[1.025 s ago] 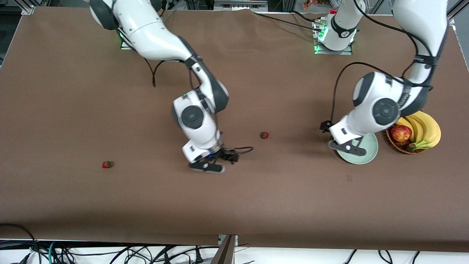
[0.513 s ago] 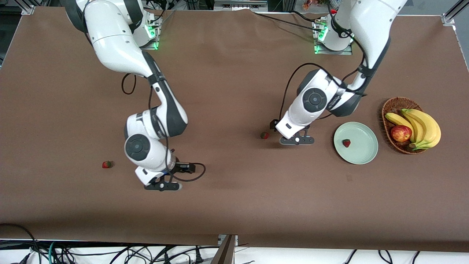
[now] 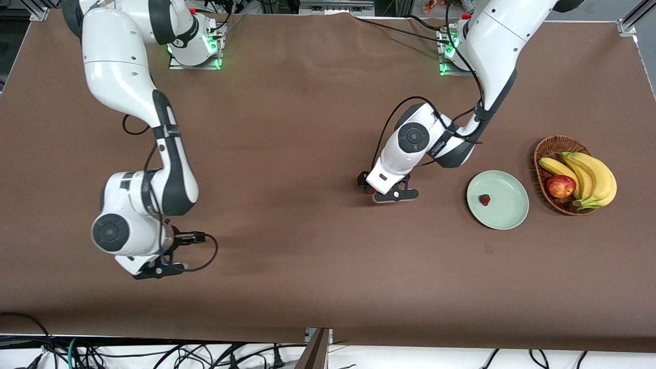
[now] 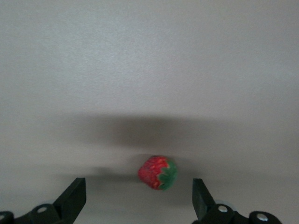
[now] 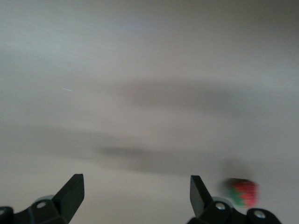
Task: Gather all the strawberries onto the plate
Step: 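Grasp the strawberry with the left gripper while the right grasps the last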
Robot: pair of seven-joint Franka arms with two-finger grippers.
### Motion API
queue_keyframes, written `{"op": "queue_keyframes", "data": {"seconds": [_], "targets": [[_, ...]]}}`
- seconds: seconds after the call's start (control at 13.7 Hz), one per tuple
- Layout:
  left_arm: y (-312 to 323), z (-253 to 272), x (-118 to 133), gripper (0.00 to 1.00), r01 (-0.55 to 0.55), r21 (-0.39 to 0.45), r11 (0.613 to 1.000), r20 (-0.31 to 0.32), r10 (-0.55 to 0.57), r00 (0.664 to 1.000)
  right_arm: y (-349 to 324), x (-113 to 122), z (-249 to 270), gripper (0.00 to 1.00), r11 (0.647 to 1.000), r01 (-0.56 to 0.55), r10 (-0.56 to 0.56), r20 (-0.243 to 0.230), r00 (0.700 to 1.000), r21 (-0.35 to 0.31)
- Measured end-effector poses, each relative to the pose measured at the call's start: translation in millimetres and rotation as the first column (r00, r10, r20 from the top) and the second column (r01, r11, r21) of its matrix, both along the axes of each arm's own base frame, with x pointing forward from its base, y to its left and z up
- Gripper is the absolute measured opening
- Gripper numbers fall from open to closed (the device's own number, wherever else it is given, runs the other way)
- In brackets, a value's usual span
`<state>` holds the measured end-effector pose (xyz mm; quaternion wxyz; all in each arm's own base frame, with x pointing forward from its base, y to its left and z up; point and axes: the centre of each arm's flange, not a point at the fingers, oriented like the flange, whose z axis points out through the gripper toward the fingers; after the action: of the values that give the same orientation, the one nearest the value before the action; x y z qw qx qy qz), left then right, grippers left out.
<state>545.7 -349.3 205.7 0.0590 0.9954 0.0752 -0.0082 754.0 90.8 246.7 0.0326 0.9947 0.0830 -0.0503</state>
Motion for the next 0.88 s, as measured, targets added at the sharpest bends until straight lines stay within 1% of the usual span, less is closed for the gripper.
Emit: {"op": "queue_keyframes", "data": {"seconds": [0.15,0.37,0.51,0.66,0.81,0.88], "targets": [[-2,-5,2,1.0,-0.012,-0.019,1.0,0.014,0.012,1.0,-40,-1,-8,1.0,0.999,-0.032,0.032,-0.024,0.999,-0.004],[-3,-15,0,1.0,0.01,-0.008,1.0,0.026,-0.01,1.0,-93,-7,-24,1.0,0.999,-0.035,0.035,-0.065,0.997,0.003],[-5,-22,-1,1.0,0.017,-0.014,1.0,0.033,-0.017,0.999,-111,-12,-32,1.0,1.0,-0.021,0.021,-0.083,0.996,0.005],[-6,-26,-2,1.0,0.019,-0.019,1.0,0.035,-0.018,0.999,-113,-16,-42,1.0,1.0,-0.017,0.017,-0.094,0.995,0.005],[-6,-28,-1,0.81,0.019,-0.02,1.0,0.037,-0.019,0.999,-113,-19,-49,1.0,1.0,-0.019,0.019,-0.094,0.995,0.004],[-6,-28,-1,0.68,0.019,-0.022,1.0,0.039,-0.018,0.999,-113,-20,-52,1.0,1.0,-0.019,0.02,-0.094,0.995,0.004]]}}
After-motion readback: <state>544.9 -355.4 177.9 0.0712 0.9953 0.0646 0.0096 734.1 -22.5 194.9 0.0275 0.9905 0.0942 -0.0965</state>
